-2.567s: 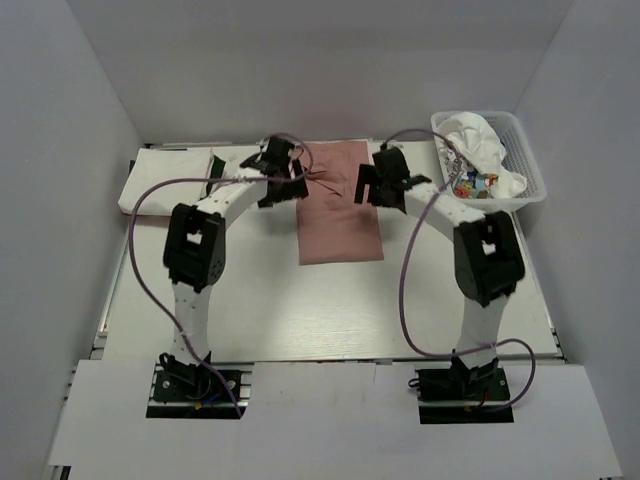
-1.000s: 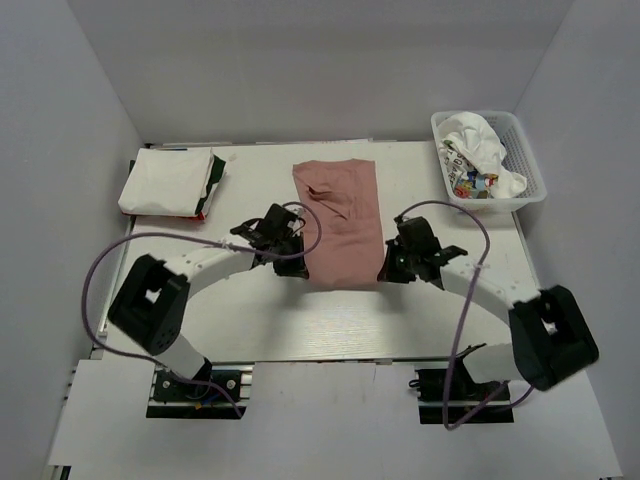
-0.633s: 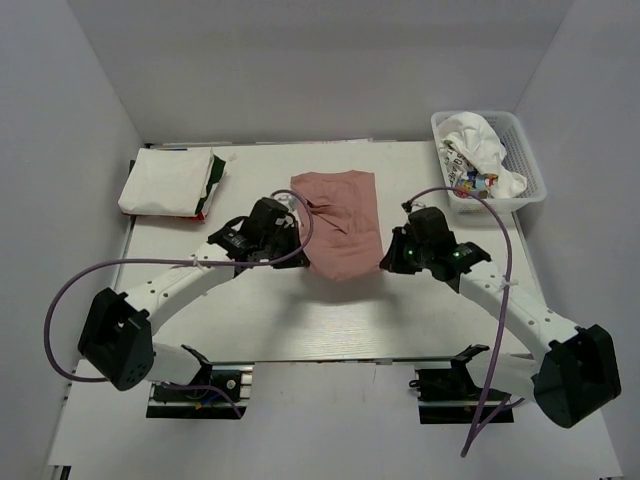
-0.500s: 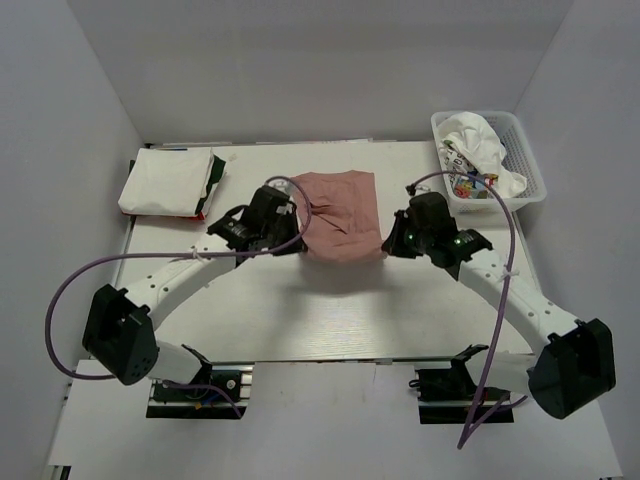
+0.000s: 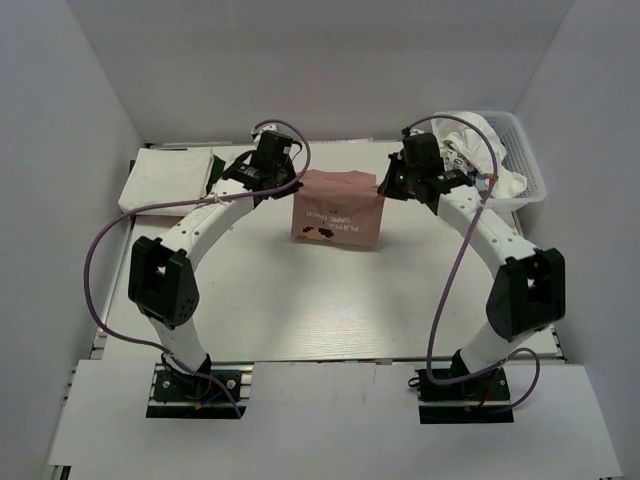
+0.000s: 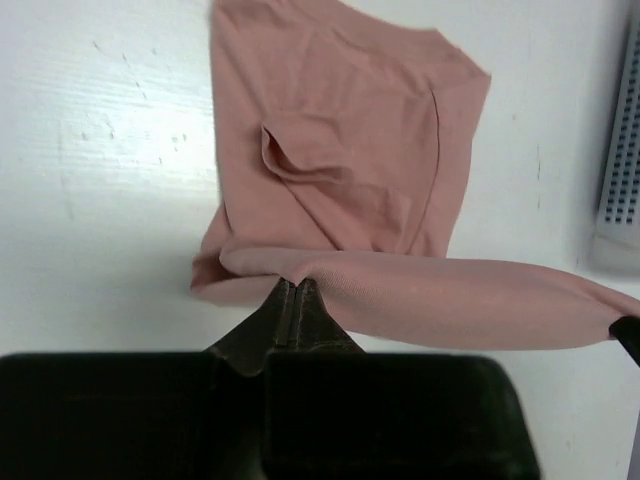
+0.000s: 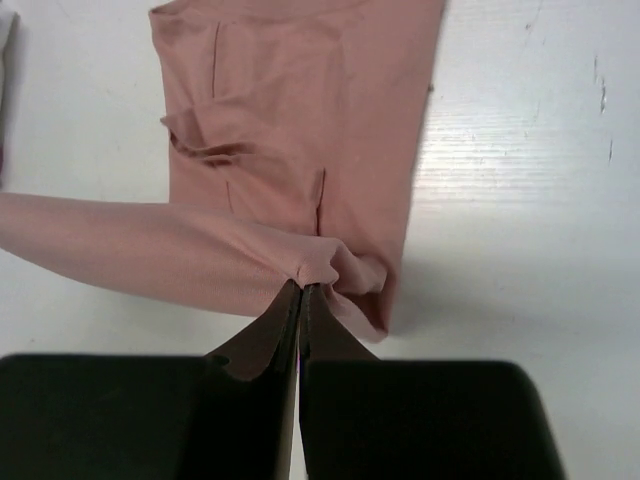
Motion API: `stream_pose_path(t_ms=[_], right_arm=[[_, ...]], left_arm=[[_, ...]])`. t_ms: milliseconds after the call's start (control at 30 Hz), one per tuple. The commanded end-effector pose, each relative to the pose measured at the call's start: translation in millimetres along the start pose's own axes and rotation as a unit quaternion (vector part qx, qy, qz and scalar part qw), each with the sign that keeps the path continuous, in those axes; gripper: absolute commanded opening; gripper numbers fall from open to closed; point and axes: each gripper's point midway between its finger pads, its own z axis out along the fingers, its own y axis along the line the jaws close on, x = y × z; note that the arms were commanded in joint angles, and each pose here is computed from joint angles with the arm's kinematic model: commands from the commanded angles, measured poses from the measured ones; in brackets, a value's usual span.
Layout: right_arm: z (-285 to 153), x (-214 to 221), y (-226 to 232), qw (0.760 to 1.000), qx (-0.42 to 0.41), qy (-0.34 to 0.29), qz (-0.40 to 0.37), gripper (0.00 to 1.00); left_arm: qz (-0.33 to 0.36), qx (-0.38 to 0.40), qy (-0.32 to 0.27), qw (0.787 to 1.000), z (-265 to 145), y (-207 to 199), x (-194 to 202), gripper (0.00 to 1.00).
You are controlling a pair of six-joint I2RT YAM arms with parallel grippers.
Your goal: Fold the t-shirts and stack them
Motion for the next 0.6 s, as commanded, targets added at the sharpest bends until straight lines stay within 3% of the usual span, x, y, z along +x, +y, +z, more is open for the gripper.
stream_pose_path(t_ms=[0, 233, 400, 467, 500, 533, 567], right_arm=[[16, -41, 0, 0.999, -0.007, -0.028, -0.018, 0.00], [74, -68, -21, 0.999, 0.014, -0.032, -0.038, 0.00], [118, -82, -35, 0.999, 0.023, -0.033, -0.036, 0.00], [150, -64, -58, 0.999, 0.045, -0.006, -0.014, 0.00], [152, -83, -56, 0.999, 0.042, -0.030, -0.012, 0.00], [168, -83, -61, 0.998, 0.041, -0.036, -0.019, 0.02], [185, -82, -68, 0.998, 0.035, -0.041, -0.025, 0.15]], left_arm=[[-0.018, -0.021, -0.051, 0.998, 2, 8, -44, 0.00], [-0.003, -0.006, -0.065, 0.998, 50, 1, -81, 0.00], [0.001, -0.009, -0.061, 0.998, 109, 10, -77, 0.00], [0.004, 0.011, -0.087, 0.996, 124, 3, -93, 0.00], [0.004, 0.013, -0.090, 0.996, 142, 2, -93, 0.00], [-0.001, 0.012, -0.105, 0.994, 153, 5, -102, 0.00], [-0.001, 0.013, -0.106, 0.994, 163, 4, -102, 0.00]])
